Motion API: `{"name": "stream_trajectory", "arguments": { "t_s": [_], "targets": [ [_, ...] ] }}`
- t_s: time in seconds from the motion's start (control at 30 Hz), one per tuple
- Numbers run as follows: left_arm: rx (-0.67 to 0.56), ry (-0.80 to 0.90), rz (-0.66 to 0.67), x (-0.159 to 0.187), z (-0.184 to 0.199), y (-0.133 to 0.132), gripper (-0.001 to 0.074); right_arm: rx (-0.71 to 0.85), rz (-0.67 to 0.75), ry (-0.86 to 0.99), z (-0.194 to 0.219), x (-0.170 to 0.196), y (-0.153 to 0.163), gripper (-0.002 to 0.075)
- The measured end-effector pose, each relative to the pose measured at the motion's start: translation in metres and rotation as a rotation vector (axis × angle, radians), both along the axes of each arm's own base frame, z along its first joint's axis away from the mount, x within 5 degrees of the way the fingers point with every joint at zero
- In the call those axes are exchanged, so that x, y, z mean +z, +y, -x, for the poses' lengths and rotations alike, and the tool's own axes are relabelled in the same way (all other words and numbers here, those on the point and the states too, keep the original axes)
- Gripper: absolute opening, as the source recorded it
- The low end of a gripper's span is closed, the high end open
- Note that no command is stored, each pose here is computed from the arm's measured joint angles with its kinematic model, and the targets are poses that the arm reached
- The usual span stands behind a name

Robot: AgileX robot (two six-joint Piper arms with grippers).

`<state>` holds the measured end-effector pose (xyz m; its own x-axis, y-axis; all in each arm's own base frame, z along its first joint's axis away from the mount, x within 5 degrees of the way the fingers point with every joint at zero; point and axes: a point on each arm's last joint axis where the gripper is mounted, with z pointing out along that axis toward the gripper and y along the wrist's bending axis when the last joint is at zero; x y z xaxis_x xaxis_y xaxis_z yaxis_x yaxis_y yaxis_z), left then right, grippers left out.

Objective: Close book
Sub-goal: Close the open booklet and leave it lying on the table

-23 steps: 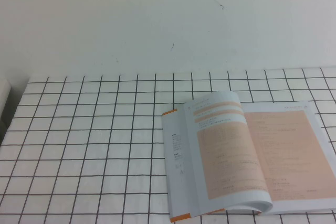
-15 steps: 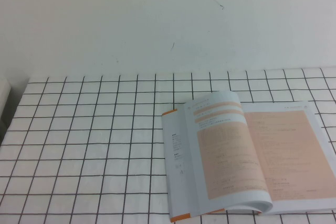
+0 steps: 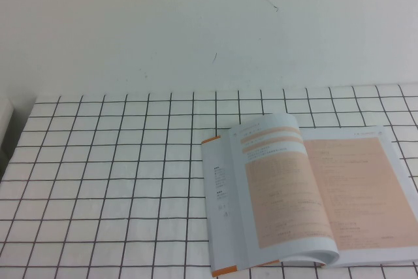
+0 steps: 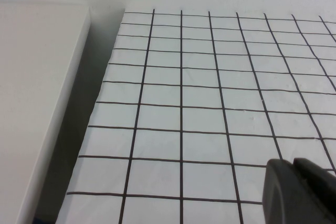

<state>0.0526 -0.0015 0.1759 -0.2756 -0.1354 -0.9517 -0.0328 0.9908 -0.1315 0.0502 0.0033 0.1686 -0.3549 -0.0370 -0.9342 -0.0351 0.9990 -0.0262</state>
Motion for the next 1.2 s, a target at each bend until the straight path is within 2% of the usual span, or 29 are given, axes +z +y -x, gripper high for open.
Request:
{"name": "stream_trajectory", "arguments": {
  "t_s": [0.83, 1.07, 1.2],
  "targets": [
    [0.004, -0.03, -0.005, 0.002, -0.001, 0.0, -0.0001, 0.0, 0.0, 0.0, 0.0, 0.0, 0.0, -0.0003],
    [0.017, -0.168, 0.083, 0.013, -0.003, 0.0, -0.0001, -0.008, 0.001, -0.053, -0.002, 0.003, -0.001, -0.0003],
    [0.038, -0.295, 0.131, 0.025, -0.004, 0.002, -0.0002, -0.025, 0.004, -0.185, -0.005, 0.013, -0.002, -0.0003]
  ]
}}
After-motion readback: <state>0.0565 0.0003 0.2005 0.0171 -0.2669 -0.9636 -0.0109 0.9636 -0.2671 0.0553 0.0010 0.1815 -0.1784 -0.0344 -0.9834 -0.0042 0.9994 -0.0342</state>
